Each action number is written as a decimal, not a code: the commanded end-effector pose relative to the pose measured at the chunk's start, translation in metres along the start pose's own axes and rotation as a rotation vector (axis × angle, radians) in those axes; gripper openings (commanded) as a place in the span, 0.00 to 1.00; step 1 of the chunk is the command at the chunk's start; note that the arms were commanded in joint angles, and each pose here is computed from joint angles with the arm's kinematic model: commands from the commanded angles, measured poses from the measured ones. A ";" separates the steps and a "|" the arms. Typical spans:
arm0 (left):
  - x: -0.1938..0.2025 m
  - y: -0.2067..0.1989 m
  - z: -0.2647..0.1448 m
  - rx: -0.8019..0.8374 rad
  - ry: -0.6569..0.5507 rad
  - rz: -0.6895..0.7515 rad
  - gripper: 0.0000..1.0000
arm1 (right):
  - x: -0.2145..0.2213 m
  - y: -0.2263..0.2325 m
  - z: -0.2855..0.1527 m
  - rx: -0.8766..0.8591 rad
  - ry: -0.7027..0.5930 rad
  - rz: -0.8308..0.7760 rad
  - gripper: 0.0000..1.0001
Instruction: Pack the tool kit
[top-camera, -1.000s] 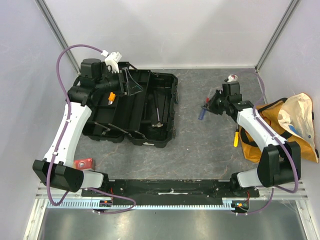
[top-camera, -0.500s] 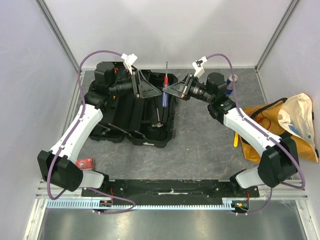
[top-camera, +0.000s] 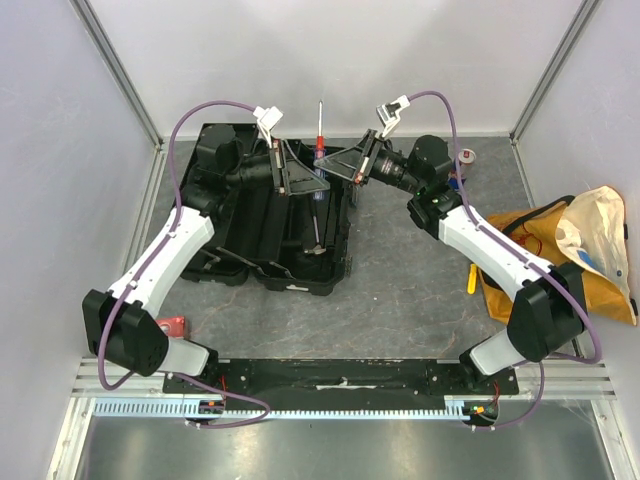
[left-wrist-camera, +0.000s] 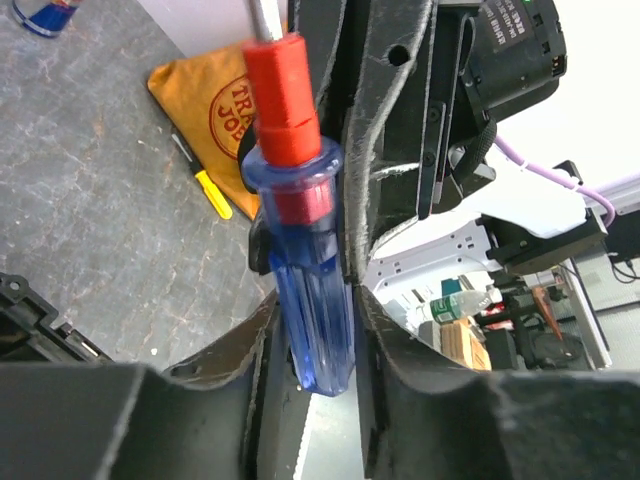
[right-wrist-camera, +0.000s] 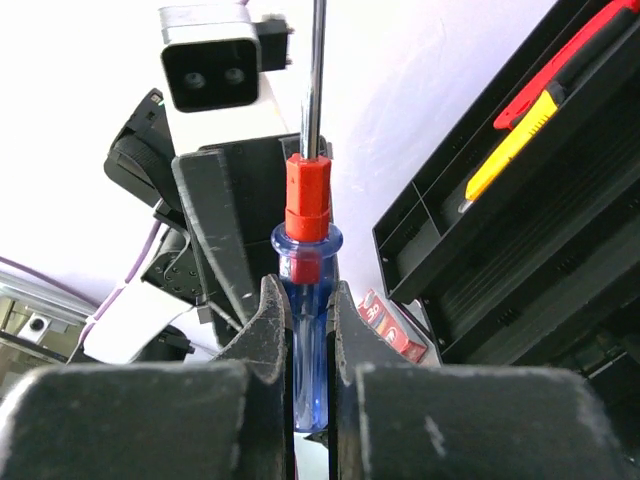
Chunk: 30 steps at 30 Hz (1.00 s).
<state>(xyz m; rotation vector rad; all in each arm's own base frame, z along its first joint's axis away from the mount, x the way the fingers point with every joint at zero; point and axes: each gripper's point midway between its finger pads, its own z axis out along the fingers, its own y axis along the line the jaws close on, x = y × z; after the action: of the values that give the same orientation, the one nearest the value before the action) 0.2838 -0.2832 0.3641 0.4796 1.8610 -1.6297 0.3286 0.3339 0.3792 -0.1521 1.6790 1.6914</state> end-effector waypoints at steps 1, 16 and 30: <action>-0.002 -0.011 0.001 0.045 0.006 0.030 0.21 | -0.013 0.026 0.006 -0.079 -0.017 -0.050 0.00; 0.018 0.120 -0.078 -0.838 0.175 0.179 0.02 | -0.033 -0.137 -0.062 0.707 -0.109 -0.014 0.63; 0.042 0.191 -0.174 -1.449 0.357 0.176 0.02 | -0.010 -0.216 -0.123 0.934 -0.063 0.194 0.55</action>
<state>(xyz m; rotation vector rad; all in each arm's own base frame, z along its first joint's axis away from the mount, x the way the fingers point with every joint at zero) 0.3325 -0.1216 0.2007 0.2294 2.5783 -0.0993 0.4086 0.2076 0.2168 0.4405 2.2288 0.9238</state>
